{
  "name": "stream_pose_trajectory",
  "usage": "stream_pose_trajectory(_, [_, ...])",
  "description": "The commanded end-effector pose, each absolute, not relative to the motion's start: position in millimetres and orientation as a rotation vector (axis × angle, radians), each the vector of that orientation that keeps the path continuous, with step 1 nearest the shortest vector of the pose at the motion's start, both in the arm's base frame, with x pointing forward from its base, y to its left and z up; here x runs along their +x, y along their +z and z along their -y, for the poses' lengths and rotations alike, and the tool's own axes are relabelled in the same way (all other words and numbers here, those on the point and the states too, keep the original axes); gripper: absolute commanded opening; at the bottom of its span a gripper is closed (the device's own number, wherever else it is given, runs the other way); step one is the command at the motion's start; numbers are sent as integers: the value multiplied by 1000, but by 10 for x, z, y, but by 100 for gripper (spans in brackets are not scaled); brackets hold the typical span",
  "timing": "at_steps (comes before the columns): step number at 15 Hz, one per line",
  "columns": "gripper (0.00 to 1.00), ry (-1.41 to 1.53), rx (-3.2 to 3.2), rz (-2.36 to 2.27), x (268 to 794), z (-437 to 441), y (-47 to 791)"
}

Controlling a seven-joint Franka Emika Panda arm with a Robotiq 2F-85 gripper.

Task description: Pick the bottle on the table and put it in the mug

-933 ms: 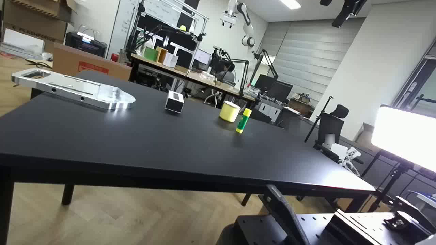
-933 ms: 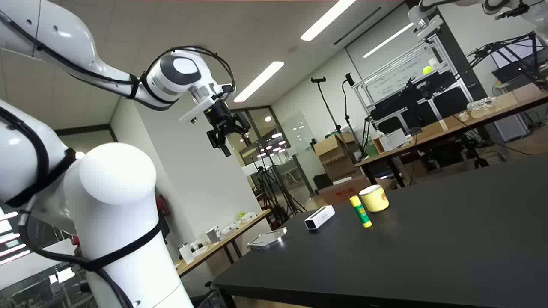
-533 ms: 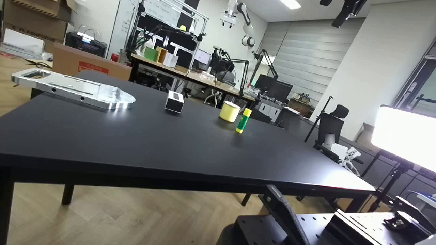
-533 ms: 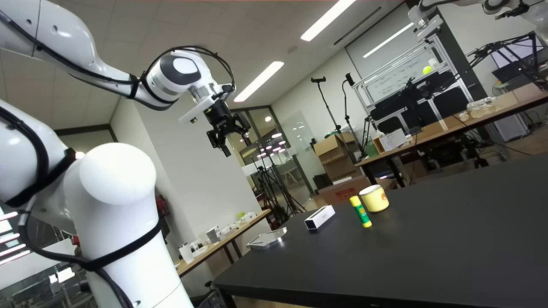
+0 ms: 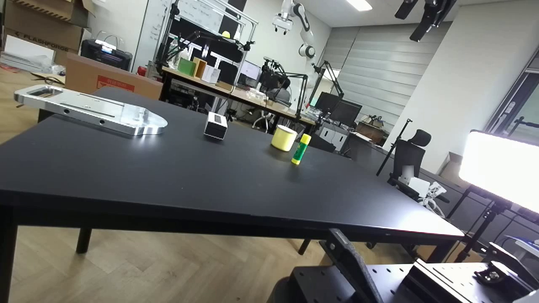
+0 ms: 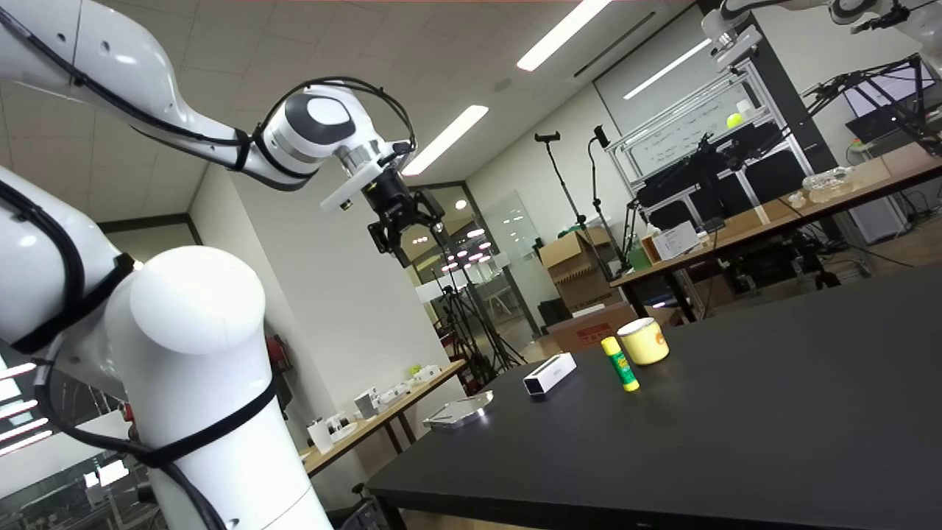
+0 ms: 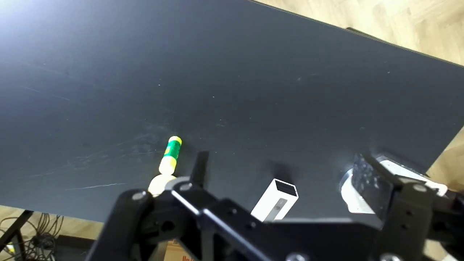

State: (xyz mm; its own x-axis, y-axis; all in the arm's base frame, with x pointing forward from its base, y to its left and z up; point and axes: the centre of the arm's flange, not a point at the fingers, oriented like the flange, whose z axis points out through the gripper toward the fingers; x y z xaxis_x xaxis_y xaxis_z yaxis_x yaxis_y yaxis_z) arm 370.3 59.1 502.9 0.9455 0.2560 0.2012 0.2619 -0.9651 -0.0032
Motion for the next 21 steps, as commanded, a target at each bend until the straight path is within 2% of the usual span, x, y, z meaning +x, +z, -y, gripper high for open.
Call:
stream_pose_trajectory(1, [100, -316, -3108, 428, 4147, -161, 4917])
stream_pose_trajectory(6, [100, -211, -3103, 646, 4879, 547, 4604])
stream_pose_trajectory(11, [100, 9, -2967, 843, 5430, 840, 4224])
stream_pose_trajectory(12, [100, 51, -2974, 833, 5468, 842, 4188])
stream_pose_trajectory(13, [100, -22, -2978, 814, 5167, 783, 4124])
stream_pose_trajectory(16, [100, 37, -2971, 821, 5345, 803, 4022])
stream_pose_trajectory(21, [100, 36, -2971, 825, 5360, 797, 4046])
